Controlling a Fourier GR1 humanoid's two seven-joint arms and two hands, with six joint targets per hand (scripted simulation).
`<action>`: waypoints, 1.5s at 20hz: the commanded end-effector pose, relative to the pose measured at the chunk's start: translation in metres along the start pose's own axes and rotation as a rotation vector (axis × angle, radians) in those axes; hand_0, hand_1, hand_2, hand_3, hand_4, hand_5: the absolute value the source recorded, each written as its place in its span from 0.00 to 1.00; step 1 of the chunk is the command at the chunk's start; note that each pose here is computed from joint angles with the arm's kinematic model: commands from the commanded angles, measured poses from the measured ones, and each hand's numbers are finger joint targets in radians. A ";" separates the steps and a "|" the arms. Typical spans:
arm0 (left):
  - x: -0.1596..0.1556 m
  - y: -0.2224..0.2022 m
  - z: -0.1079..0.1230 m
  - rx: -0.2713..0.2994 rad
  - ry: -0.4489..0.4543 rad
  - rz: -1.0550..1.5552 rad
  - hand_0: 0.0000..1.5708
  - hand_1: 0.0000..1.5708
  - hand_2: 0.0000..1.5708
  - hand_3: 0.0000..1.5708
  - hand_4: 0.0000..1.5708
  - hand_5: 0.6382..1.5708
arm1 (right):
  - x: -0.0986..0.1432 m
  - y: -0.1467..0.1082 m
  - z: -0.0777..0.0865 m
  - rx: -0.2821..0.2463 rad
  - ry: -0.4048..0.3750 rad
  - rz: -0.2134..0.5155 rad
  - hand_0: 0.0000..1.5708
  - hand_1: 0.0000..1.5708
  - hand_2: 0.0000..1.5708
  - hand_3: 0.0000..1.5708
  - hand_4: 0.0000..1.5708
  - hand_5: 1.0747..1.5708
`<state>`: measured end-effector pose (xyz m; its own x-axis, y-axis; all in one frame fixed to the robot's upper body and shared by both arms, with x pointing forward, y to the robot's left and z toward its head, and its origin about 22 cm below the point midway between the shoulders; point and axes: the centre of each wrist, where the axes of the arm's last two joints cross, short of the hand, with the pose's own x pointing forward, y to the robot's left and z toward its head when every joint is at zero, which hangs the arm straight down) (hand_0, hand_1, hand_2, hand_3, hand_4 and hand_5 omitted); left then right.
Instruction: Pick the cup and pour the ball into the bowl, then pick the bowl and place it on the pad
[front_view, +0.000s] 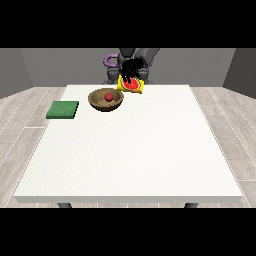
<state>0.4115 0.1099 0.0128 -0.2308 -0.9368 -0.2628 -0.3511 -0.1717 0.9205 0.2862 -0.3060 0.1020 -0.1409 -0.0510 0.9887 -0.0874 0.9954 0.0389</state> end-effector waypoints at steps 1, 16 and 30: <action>-0.055 0.008 -0.006 0.076 0.251 0.253 0.80 0.80 1.00 1.00 0.50 1.00 | 0.000 -0.001 0.012 0.011 0.004 -0.007 0.00 0.00 0.00 0.00 0.24 0.99; -0.068 -0.022 0.067 0.353 0.539 1.220 0.87 0.87 1.00 1.00 0.79 0.97 | 0.010 0.020 0.035 0.028 -0.077 -0.035 0.00 0.00 0.00 0.00 0.28 0.99; -0.232 0.008 0.085 0.640 0.228 1.765 0.00 0.00 0.00 0.00 0.00 0.97 | 0.032 0.092 0.033 0.001 -0.227 0.020 0.00 0.00 0.00 0.00 0.31 0.99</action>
<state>0.3772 0.3197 0.0279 -0.5007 0.0228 0.8653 -0.1843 0.9739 -0.1322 0.2407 -0.2427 0.1240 -0.3130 -0.0581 0.9480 -0.0968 0.9949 0.0290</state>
